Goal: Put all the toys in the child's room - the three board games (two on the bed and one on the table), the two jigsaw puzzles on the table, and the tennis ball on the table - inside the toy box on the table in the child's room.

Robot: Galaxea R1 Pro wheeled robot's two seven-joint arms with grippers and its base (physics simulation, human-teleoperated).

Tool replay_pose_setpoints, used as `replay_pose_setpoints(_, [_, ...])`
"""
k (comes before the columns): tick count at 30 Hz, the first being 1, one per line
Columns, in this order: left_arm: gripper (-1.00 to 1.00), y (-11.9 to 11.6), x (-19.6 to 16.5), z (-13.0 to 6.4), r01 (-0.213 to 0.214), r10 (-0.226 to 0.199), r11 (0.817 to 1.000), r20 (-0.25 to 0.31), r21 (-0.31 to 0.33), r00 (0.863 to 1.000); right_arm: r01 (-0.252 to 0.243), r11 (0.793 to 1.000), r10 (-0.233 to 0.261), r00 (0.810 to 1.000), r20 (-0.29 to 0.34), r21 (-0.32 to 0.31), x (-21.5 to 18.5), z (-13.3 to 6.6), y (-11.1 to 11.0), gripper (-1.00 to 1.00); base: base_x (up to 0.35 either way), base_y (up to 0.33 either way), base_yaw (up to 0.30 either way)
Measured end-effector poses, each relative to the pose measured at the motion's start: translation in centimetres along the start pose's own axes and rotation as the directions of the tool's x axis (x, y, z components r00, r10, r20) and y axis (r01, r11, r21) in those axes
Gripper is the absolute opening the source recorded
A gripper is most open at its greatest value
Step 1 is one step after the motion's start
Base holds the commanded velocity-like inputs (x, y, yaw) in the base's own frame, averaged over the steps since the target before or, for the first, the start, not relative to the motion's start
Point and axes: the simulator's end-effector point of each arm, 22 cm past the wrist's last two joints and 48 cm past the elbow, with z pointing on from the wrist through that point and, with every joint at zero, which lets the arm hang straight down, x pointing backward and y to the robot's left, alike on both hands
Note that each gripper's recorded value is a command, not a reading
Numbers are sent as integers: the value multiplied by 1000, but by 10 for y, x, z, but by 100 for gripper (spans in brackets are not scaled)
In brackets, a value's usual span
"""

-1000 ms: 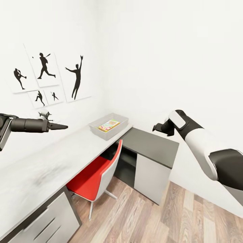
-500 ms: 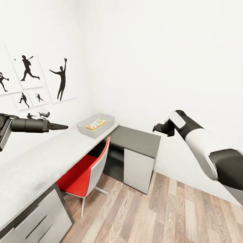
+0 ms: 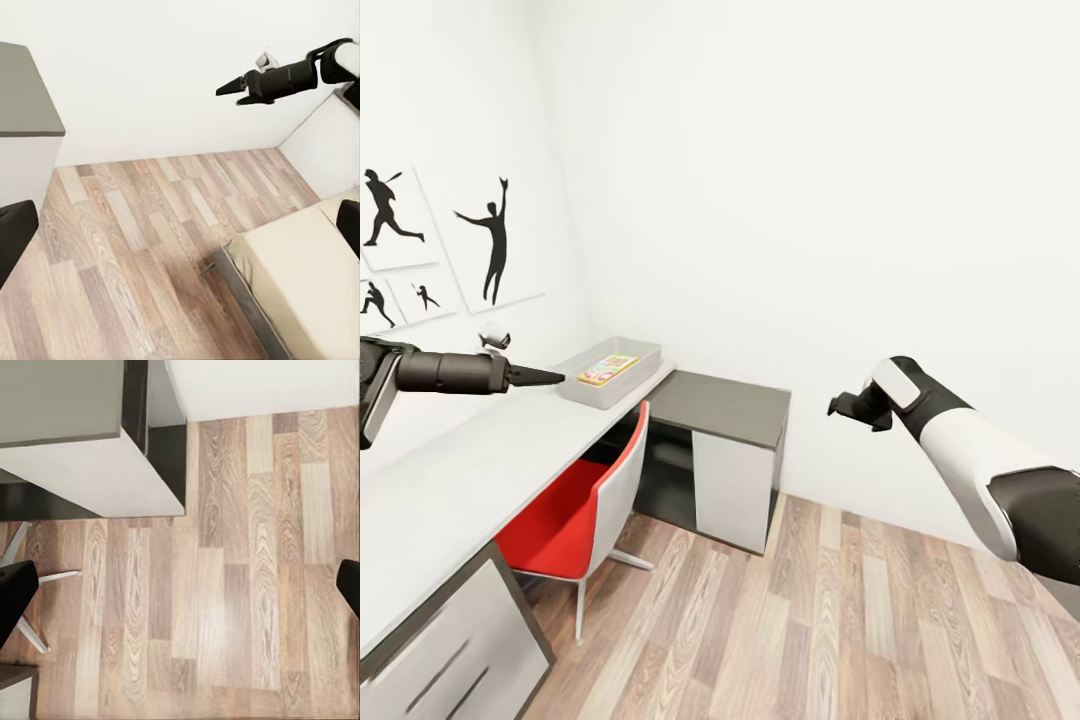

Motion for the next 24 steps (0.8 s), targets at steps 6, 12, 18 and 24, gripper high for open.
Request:
replay_pose_setpoints(6, [100,-2,-1,-1,-2,2,1000,2,-1,1000,-14,1000,14,1000,-1,23,2,2,-20,100,-80,0,-253])
replay_pose_setpoints(12, [100,-3,-2,-3,-1,1,1000,4,-2,1000,-21,999,21,1000,0,34,4,2,-29,100,-11,0,-253])
replay_pose_setpoints(18, [100,-6,-3,-4,-5,5,1000,6,-2,1000,-32,998,32,999,-8,50,22,14,-40,100,-1,0,-253])
replay_pose_setpoints(24, [100,-5,-1,-5,-1,1,1000,5,-4,1000,-45,997,45,999,1,60,37,27,-45,100,0,0,-205])
